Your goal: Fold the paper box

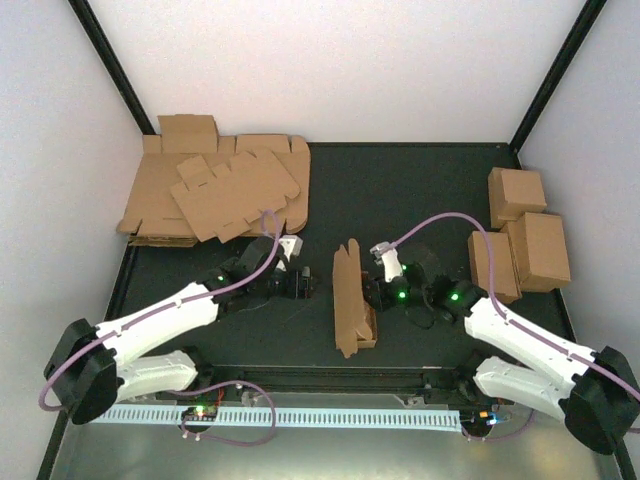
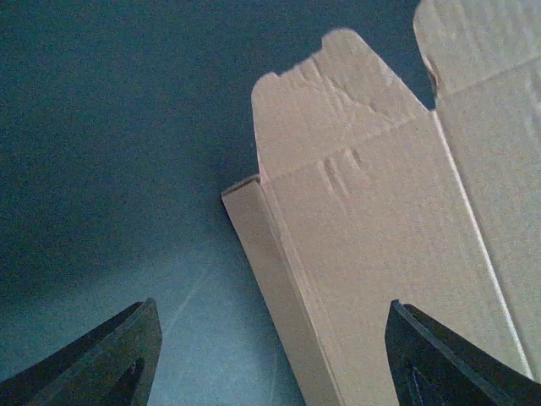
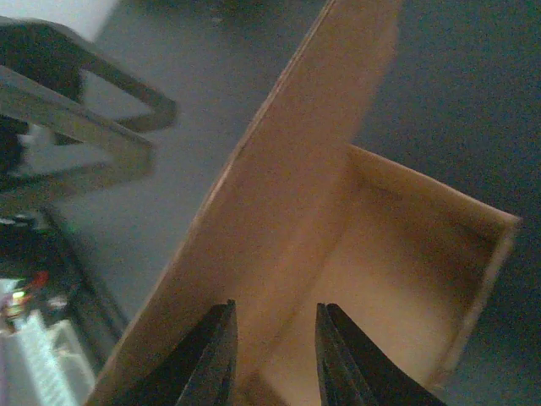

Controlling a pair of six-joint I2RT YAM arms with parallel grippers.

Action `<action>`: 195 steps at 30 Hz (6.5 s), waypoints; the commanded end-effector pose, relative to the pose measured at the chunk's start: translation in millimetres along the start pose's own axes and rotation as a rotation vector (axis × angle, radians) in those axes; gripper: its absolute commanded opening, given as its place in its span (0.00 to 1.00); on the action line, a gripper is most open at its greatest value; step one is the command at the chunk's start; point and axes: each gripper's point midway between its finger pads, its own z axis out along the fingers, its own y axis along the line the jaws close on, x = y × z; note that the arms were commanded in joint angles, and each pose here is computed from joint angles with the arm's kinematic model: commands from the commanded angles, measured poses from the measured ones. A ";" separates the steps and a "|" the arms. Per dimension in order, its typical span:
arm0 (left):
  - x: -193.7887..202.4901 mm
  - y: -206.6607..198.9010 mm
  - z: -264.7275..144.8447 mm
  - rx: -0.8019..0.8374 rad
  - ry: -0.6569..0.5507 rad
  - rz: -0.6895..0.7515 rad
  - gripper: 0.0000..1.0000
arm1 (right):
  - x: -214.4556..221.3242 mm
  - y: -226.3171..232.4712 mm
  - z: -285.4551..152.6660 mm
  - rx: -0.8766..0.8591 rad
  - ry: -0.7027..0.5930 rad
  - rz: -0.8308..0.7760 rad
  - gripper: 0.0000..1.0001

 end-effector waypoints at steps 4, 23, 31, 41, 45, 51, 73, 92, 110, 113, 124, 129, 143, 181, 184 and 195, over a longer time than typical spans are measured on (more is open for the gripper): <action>4.8 -38.5 -36.2 0.146 0.071 0.046 0.91 | -19.3 53.2 -13.4 -0.200 0.004 -0.004 0.29; -3.6 -84.5 -54.3 0.195 0.187 -0.105 0.87 | -21.6 76.7 -8.9 -0.280 -0.010 -0.005 0.28; -16.9 -84.2 -40.8 0.143 0.172 -0.078 0.71 | -20.8 83.4 -7.1 -0.307 -0.006 -0.016 0.26; -16.0 -99.8 -29.8 0.108 0.241 0.154 0.54 | -16.7 76.9 -1.9 -0.288 -0.010 -0.003 0.25; -14.0 -98.5 -25.5 0.076 0.289 0.225 0.44 | -16.6 74.7 -3.0 -0.276 -0.017 -0.002 0.25; -20.8 -91.2 -52.1 0.036 0.242 0.364 0.60 | -16.3 71.4 -2.5 -0.258 -0.019 -0.001 0.24; 23.7 -79.4 -40.7 -0.051 0.407 0.676 0.49 | -21.3 72.8 -0.6 -0.245 -0.009 -0.015 0.23; 1.1 -79.3 -57.1 -0.097 0.318 0.689 0.02 | -23.2 12.8 -39.0 0.052 -0.235 -0.149 0.55; 8.6 -88.4 -95.4 0.029 0.352 0.707 0.02 | -58.0 24.0 -41.5 -0.231 -0.406 -0.244 0.99; 9.1 -90.3 -99.3 0.041 0.357 0.708 0.02 | -60.5 30.5 -41.6 -0.263 -0.406 -0.288 0.99; -6.5 -89.9 -98.5 -0.004 0.312 0.710 0.01 | -40.1 39.1 -33.1 -0.320 -0.272 -0.340 0.73; -11.2 -86.1 -94.8 -0.039 0.313 0.703 0.02 | -34.0 37.4 -33.1 -0.298 -0.260 -0.329 0.54; -17.6 -87.6 -95.0 -0.046 0.297 0.687 0.02 | -25.6 38.5 -38.0 -0.301 -0.249 -0.311 0.39; -88.3 -81.9 -71.4 -0.236 0.044 0.512 0.84 | -68.5 -35.9 -12.8 0.258 -0.267 -0.145 0.02; -94.4 -72.9 -85.2 -0.223 -0.027 0.478 0.90 | -70.1 -42.3 -14.5 0.302 -0.257 -0.133 0.02; -94.4 13.4 -97.3 -0.211 -0.189 0.267 0.99 | -66.4 -39.9 -7.3 0.284 -0.210 -0.139 0.02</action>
